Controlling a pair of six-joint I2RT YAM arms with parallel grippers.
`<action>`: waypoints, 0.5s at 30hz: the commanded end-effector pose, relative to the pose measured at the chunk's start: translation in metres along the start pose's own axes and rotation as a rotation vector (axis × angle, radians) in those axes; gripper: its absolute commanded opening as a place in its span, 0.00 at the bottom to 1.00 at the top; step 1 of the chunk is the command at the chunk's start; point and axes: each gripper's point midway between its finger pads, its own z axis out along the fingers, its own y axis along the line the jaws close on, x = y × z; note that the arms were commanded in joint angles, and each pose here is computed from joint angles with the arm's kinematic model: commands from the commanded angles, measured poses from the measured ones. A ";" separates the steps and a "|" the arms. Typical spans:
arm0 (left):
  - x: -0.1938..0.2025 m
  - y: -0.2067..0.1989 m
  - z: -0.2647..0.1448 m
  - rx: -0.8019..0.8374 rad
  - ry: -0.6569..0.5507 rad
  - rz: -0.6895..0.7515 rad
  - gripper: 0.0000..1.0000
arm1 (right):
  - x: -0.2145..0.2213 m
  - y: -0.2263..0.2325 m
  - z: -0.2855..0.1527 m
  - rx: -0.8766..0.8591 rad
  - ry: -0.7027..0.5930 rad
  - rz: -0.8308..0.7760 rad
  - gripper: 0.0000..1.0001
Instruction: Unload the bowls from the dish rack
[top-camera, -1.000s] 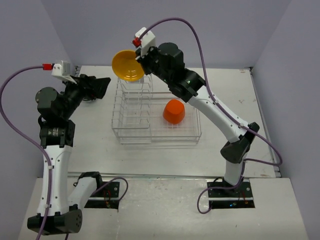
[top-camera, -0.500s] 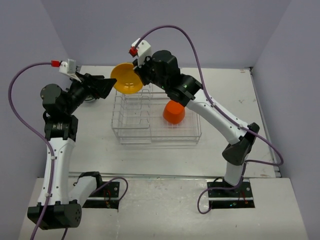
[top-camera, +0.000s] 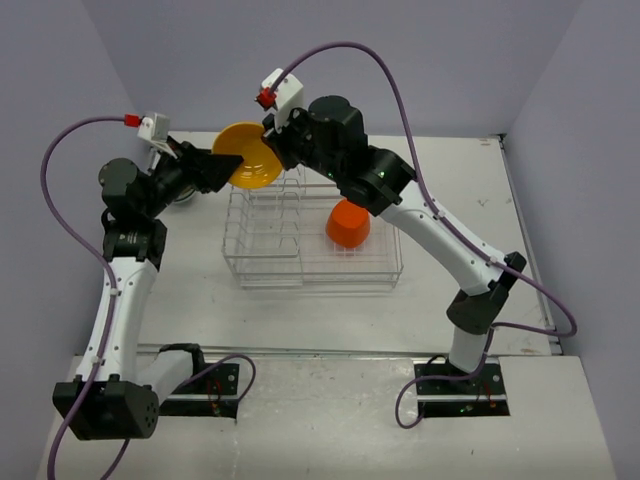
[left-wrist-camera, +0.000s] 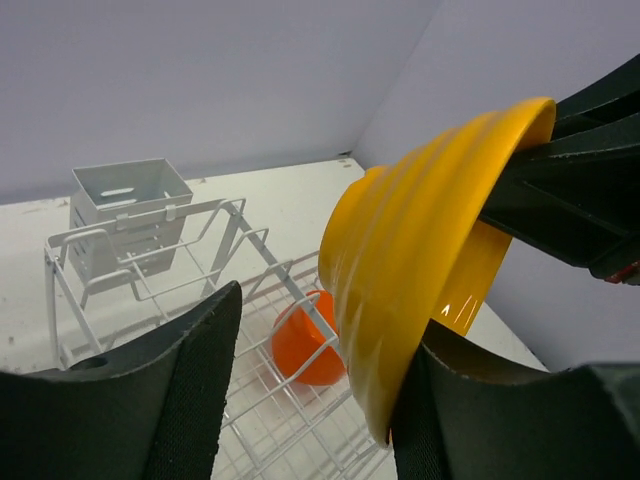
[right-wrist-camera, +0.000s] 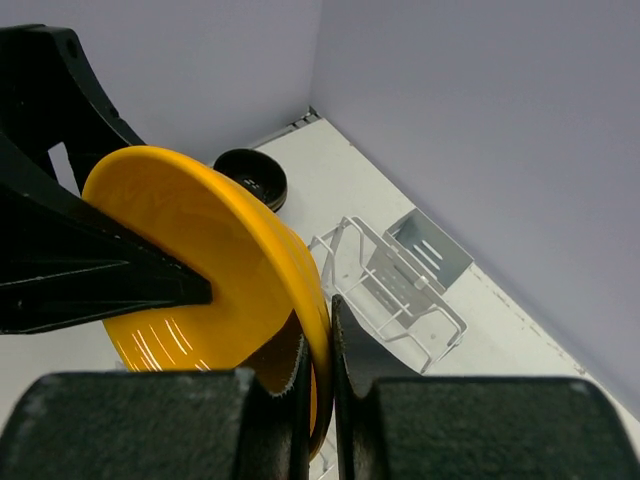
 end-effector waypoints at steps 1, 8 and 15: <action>-0.007 -0.006 0.008 0.041 -0.025 0.005 0.57 | -0.035 0.006 -0.010 -0.026 -0.086 0.024 0.00; -0.011 -0.007 0.016 0.053 -0.034 -0.021 0.22 | -0.031 0.009 -0.007 -0.032 -0.070 0.017 0.00; -0.015 0.005 0.017 -0.029 -0.041 -0.050 0.00 | -0.030 0.013 -0.005 -0.028 -0.066 -0.004 0.00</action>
